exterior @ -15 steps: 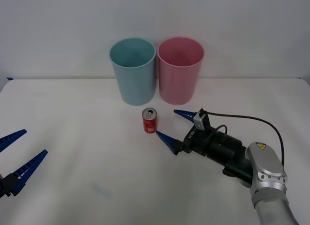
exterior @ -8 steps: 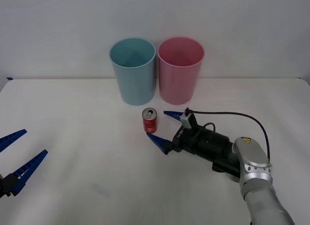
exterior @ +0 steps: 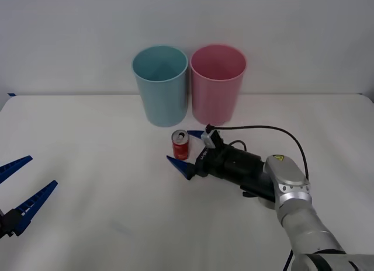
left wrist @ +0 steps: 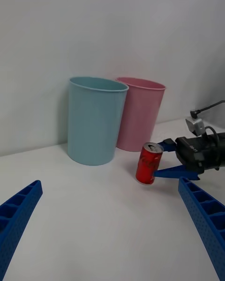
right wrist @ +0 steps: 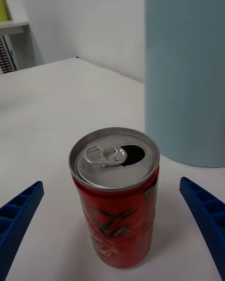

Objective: Grasp the object on the table and drop it into the matching bin: aluminum can to the light blue bin, PET bottle to the pink bin.

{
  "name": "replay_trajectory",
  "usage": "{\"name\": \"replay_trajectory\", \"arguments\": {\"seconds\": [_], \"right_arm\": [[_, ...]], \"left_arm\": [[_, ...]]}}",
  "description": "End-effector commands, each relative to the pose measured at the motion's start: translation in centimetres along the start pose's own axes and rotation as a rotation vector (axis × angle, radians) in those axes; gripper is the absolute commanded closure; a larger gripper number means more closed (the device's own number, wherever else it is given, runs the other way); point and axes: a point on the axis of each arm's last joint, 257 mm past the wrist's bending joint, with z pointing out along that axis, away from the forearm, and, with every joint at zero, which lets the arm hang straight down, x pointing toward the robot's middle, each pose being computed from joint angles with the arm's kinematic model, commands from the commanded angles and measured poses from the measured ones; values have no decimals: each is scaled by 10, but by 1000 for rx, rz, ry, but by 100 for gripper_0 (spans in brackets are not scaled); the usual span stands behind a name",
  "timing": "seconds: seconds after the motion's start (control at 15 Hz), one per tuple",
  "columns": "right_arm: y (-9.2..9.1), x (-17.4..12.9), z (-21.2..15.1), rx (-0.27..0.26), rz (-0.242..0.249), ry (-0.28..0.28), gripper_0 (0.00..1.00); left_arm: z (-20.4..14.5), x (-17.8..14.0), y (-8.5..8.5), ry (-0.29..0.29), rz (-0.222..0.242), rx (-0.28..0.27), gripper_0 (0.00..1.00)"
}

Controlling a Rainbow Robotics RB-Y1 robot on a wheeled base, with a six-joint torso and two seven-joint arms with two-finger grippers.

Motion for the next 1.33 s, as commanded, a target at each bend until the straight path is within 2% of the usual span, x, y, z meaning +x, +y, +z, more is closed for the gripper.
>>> {"name": "replay_trajectory", "arguments": {"seconds": [0.07,0.47,0.53,0.6,0.67,1.33], "right_arm": [[3,0,10,15,-4,12,0],[4,3,13,23,-14,26,0],[5,4,13,22,-16,28,62],[4,4,13,27,-12,27,96],[4,3,14,28,-12,25,100],[17,-2,18,-8,-1,8,100]], "left_arm": [[0,0,0,0,0,0,0],[0,0,0,0,0,0,0],[0,0,0,0,0,0,0],[0,0,0,0,0,0,0],[0,0,0,0,0,0,0],[0,0,0,0,0,0,0]]}}
